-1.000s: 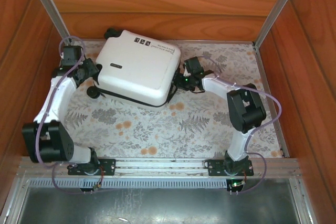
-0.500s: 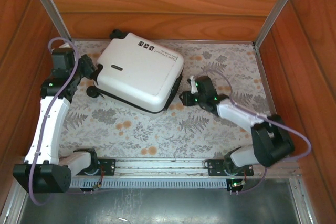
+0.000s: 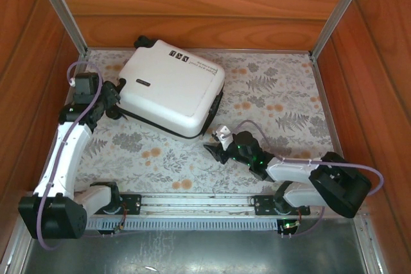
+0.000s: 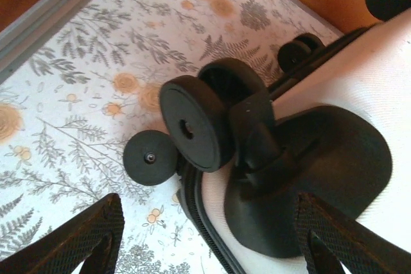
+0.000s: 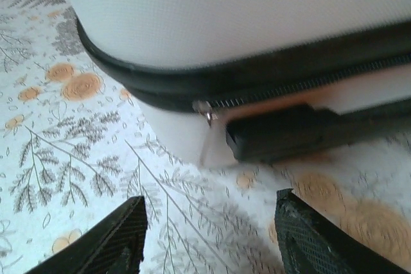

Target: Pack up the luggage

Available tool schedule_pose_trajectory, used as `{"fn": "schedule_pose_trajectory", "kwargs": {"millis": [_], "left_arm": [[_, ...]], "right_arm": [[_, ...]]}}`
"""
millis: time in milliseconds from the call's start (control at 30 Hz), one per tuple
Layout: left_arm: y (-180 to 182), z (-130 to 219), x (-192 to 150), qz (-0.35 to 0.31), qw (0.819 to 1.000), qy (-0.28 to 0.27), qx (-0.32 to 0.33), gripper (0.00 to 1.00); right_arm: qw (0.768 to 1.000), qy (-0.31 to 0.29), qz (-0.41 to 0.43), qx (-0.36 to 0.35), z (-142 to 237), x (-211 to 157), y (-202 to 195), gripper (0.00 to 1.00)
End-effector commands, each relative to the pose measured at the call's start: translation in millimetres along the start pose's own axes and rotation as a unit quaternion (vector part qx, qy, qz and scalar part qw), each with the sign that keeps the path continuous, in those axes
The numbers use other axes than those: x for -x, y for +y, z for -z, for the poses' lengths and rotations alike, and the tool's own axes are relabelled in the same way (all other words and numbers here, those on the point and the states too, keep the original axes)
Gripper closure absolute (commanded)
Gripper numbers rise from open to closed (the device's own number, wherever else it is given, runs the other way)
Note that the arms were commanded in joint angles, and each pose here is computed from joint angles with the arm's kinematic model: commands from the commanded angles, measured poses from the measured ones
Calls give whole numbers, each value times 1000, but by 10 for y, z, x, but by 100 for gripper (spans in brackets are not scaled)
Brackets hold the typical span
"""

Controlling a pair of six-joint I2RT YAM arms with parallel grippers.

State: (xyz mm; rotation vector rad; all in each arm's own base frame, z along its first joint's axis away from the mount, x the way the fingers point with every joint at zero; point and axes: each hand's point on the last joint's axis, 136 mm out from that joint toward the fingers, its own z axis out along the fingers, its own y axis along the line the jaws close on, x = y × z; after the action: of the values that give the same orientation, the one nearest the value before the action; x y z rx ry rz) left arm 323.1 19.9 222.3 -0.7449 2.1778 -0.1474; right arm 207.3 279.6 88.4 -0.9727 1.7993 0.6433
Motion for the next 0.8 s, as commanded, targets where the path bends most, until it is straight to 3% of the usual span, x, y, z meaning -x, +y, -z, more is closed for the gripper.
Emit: {"fn": "schedule_pose_trajectory", "kwargs": {"millis": [0, 467, 633, 767], "left_arm": [[115, 57, 53, 34, 999, -22, 24, 26], [67, 69, 82, 39, 999, -18, 11, 25], [82, 50, 49, 46, 999, -14, 13, 25], [93, 18, 10, 47, 999, -7, 15, 25]], "right_arm": [[997, -70, 34, -16, -75, 380, -12, 43], [997, -60, 41, -24, -324, 329, 23, 55], [997, -54, 47, -36, -339, 322, -18, 63], [997, -51, 50, -43, -347, 331, -40, 78]]}}
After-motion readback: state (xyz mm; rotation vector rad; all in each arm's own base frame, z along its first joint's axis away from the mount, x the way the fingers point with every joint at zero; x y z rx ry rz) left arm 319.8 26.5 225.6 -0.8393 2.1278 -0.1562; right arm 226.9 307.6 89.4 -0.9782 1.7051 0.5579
